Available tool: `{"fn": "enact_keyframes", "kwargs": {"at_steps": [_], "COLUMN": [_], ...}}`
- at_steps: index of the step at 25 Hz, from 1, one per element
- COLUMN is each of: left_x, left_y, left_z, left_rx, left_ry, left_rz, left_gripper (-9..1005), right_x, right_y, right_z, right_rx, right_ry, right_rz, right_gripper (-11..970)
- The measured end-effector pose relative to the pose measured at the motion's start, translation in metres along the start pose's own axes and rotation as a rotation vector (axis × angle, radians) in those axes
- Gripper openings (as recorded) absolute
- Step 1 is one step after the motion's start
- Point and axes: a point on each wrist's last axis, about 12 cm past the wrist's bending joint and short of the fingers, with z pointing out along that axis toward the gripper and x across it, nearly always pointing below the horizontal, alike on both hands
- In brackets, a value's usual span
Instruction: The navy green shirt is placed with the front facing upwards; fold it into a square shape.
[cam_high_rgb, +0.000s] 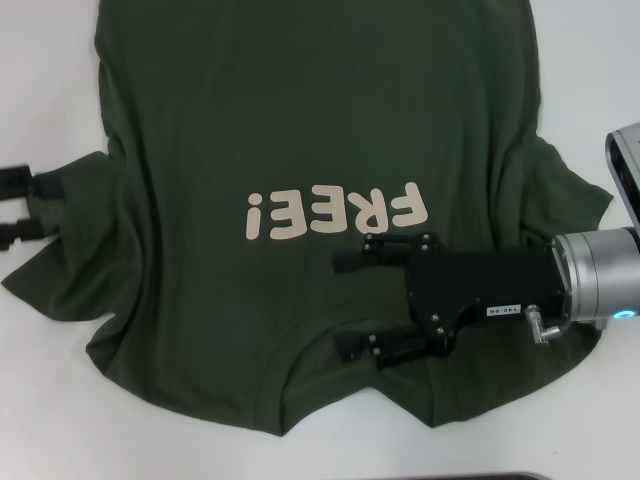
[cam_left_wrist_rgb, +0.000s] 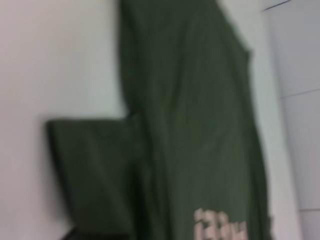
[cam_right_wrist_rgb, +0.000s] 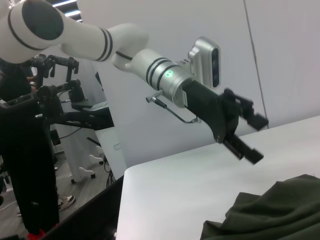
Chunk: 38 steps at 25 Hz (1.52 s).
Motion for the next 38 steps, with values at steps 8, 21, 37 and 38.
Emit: {"fn": "enact_keyframes", "kwargs": {"at_steps": [8,21,37,38], "left_x": [-0.008,-0.017,-0.024,-0.025], "left_y": [0.0,0.008,0.003,0.003], "left_z": [0.008,0.013,0.015,0.016], "left_rx": [-0.087,-0.17,-0.177,-0.186], "left_ry": [0.035,-0.025,-0.028,-0.031], "left_rz": [-0.007,-0.061,-0.07,-0.07], "left_gripper": [832,813,810,810], "right_x": [-0.002,-0.003,-0.005,-0.006], "right_y": [-0.001,-0.003,-0.006,-0.007], "right_z": [0.001,0.0,0.0,0.001], "right_rx": [-0.004,0.008,0.021,0.02], "right_ry": [0.006,-0.001,0.009,0.009], "right_rz": [-0.012,-0.012,-0.027,-0.029], "right_gripper": [924,923,921,920]}}
